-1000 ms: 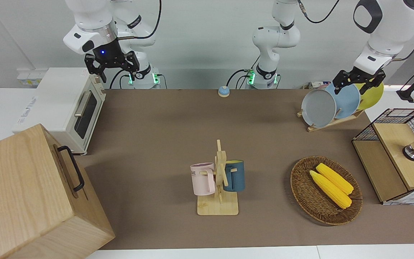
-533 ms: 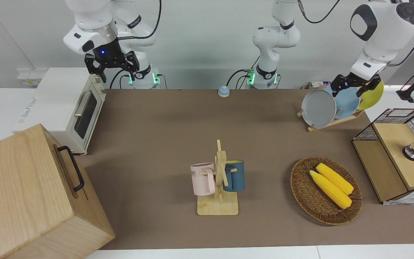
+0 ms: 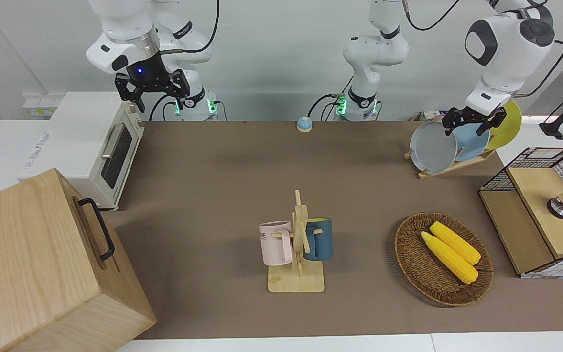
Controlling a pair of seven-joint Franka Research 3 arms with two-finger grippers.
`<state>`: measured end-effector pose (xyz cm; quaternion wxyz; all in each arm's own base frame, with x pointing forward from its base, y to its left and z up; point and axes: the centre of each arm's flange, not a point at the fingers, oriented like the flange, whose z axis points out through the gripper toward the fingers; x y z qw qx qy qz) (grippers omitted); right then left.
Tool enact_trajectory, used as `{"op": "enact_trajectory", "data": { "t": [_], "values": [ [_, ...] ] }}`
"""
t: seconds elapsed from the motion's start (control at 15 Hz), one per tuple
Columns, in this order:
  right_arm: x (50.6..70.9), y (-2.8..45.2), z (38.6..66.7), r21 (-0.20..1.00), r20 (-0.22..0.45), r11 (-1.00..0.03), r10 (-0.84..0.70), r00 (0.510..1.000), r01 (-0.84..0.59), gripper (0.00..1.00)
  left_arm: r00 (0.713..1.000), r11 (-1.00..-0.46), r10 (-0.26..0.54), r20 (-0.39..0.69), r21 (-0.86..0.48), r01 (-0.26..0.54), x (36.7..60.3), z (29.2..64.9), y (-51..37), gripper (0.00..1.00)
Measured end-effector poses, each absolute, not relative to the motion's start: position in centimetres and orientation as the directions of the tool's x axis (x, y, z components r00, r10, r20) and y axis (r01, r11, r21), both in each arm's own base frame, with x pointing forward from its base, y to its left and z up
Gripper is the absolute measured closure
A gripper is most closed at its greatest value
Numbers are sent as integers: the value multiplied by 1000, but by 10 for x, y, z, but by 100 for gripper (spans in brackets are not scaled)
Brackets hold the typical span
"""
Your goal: Pick gray plate from low plate rack and place it on table with left arm
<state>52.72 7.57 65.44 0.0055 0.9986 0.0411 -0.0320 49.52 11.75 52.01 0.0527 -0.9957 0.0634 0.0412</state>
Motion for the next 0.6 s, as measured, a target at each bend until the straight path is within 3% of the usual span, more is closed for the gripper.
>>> {"op": "enact_trajectory", "data": {
  "t": [0.6],
  "values": [
    [527,76,654,8,-64,-997,82,995,82,1,988,-984,-129,-90,-113,-139,478,480,125,0]
  ]
}}
